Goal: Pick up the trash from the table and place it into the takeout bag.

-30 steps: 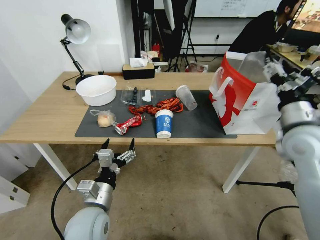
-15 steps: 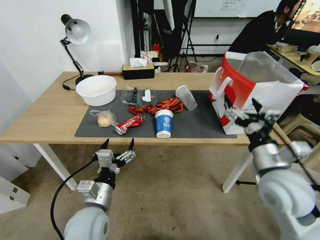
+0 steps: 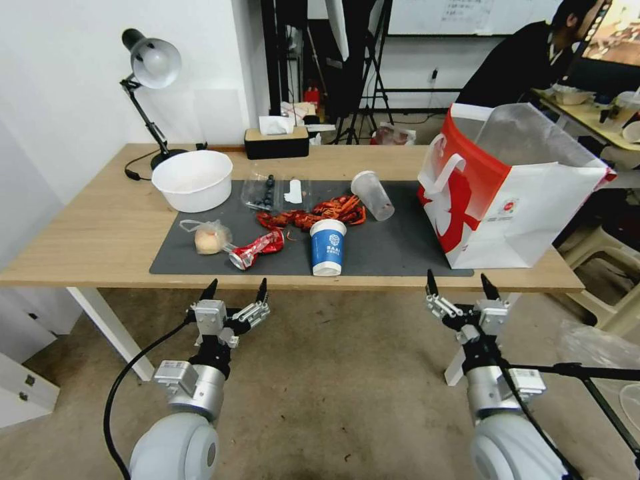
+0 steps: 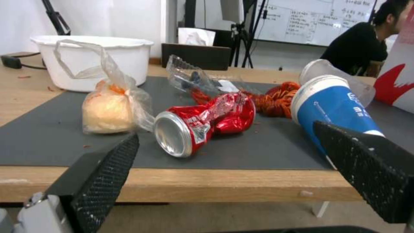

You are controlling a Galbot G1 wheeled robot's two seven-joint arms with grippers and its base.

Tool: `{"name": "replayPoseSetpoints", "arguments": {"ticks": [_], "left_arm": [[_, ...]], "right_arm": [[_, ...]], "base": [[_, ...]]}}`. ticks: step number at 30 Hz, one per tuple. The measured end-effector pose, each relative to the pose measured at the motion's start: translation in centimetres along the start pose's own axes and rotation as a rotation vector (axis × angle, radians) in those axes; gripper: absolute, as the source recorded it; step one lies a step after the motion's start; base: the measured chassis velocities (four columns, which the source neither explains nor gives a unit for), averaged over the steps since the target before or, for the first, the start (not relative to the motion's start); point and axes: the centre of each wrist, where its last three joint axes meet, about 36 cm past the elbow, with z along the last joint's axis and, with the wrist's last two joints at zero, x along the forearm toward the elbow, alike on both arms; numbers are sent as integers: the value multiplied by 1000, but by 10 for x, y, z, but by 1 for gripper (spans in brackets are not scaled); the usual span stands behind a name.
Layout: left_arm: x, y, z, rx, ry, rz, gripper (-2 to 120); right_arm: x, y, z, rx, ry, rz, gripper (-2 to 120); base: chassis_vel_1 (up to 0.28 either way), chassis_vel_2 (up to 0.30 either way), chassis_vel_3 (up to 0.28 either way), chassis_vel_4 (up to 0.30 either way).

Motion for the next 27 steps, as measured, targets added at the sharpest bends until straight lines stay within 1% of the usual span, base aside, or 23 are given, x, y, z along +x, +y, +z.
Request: {"name": "replayPoseSetpoints", "arguments": {"ticks": [5,10,13,14,15,16,17,19,20,22,23,26,27], "left_arm": [[0,1,1,-3,1,0,100],[0,1,0,-5,-1,1,100],[0,2,0,-7,-2,1,100],[0,2,0,-7,-2,1,100],[0,2,0,-8,-1,0,100],[0,2,0,-8,0,-1,100],[0,2,0,-8,0,-1,100],[1,3,1,-9,1,-4,100],[1,3,1,-9,1,-4,100],[1,3,1,-7,1,-7,100],[1,3,1,-7,1,-7,100],[1,3,1,-4,0,-12,100],[1,3,1,-4,0,-12,100]], "right_arm": [[-2,1,1,-4,-2,5,100],[-9,12,-8,-32,-15,2,100],[-17,27,-19,-59,-25,-25,100],[-17,27,-19,-59,-25,-25,100],[-20,32,-24,-74,-23,-45,100],[-22,37,-29,-89,-17,-62,100],[-22,37,-29,-89,-17,-62,100],[-28,47,-35,-113,3,-95,100],[-28,47,-35,-113,3,-95,100],[-34,57,-38,-138,27,-134,100],[-34,57,-38,-138,27,-134,100],[-47,71,-36,-168,74,-183,100],[-48,73,-35,-171,79,-187,100]], "base": [[0,0,0,0],[0,0,0,0],[0,0,0,0],[0,0,0,0],[0,0,0,0],[0,0,0,0],[0,0,0,0],[0,0,0,0],[0,0,0,0],[0,0,0,0],[0,0,0,0],[0,0,0,0],[0,0,0,0]]}}
